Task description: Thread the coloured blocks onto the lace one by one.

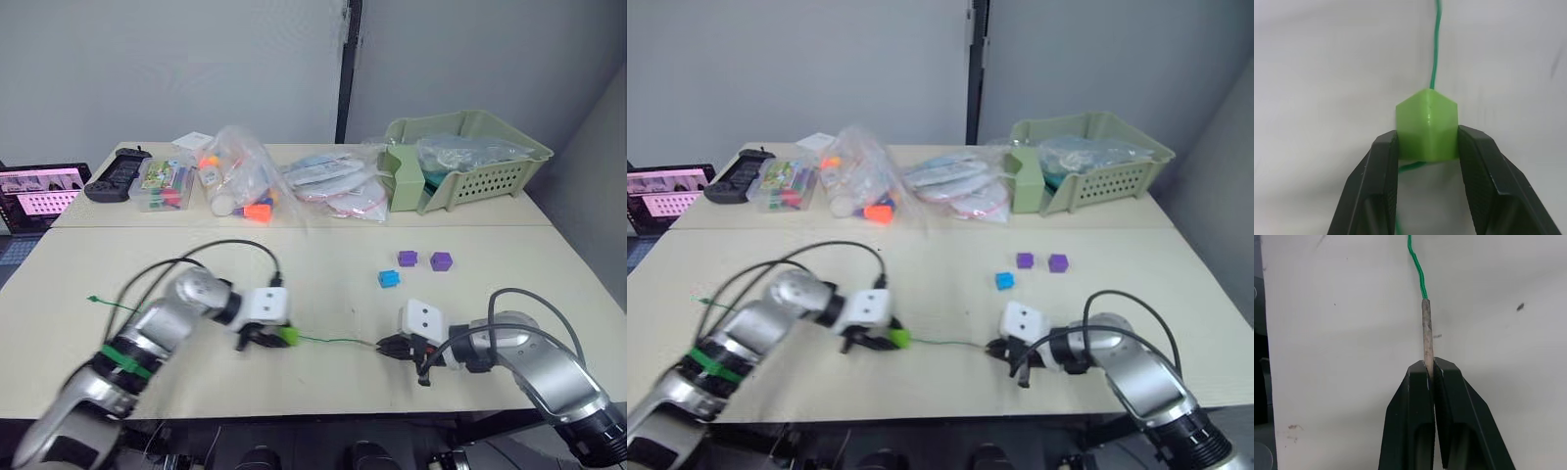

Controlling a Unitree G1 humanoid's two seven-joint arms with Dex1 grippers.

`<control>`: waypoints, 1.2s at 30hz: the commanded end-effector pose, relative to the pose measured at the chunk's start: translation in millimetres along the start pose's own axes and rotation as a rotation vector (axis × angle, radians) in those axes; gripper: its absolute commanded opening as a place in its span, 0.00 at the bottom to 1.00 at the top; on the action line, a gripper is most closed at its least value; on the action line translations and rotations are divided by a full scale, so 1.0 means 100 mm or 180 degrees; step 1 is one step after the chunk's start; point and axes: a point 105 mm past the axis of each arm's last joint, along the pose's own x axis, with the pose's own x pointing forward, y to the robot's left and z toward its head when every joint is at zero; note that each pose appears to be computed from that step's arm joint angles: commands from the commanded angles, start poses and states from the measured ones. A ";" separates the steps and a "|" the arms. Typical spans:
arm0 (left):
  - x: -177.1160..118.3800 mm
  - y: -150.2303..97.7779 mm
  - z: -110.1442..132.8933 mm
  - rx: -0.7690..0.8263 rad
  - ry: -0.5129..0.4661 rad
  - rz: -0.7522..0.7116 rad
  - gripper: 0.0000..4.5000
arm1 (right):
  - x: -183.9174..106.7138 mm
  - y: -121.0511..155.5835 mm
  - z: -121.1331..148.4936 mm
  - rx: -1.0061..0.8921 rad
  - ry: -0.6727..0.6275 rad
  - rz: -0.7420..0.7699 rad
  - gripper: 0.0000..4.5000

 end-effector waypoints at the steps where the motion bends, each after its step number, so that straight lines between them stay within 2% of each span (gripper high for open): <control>1: -0.43 -0.06 -0.67 -0.0213 0.0632 0.0026 0.28 | 0.04 0.02 0.17 -0.0162 -0.0075 0.0073 0.00; 6: -0.87 -0.07 -1.11 -0.0358 0.1088 0.0172 0.28 | 0.06 0.01 0.19 -0.0182 -0.0059 0.0105 0.00; 9: -1.02 -0.10 -1.26 -0.0390 0.1304 0.0195 0.28 | 0.07 0.01 0.17 -0.0182 -0.0043 0.0115 0.00; 15: -1.06 -0.11 -1.23 -0.0344 0.1215 0.0141 0.28 | 0.09 -0.01 0.15 -0.0183 -0.0022 0.0135 0.00; 17: -1.04 -0.06 -1.15 -0.0350 0.1052 0.0193 0.51 | 0.10 -0.01 0.16 -0.0188 -0.0030 0.0150 0.00; 24: -1.07 0.14 -0.63 -0.0320 0.0433 0.0295 0.98 | 0.14 0.00 0.19 -0.0196 -0.0057 0.0182 0.00; 27: -0.98 0.19 -0.23 -0.0256 -0.0010 0.0217 0.98 | 0.17 0.01 0.22 -0.0201 -0.0075 0.0204 0.00; 30: -0.68 0.09 0.18 -0.0105 -0.0367 0.0056 0.98 | 0.22 0.01 0.25 -0.0199 -0.0083 0.0206 0.00; 36: 0.02 -0.11 0.71 -0.0035 -0.0901 -0.0069 0.98 | 0.28 0.00 0.29 -0.0193 -0.0055 0.0204 0.00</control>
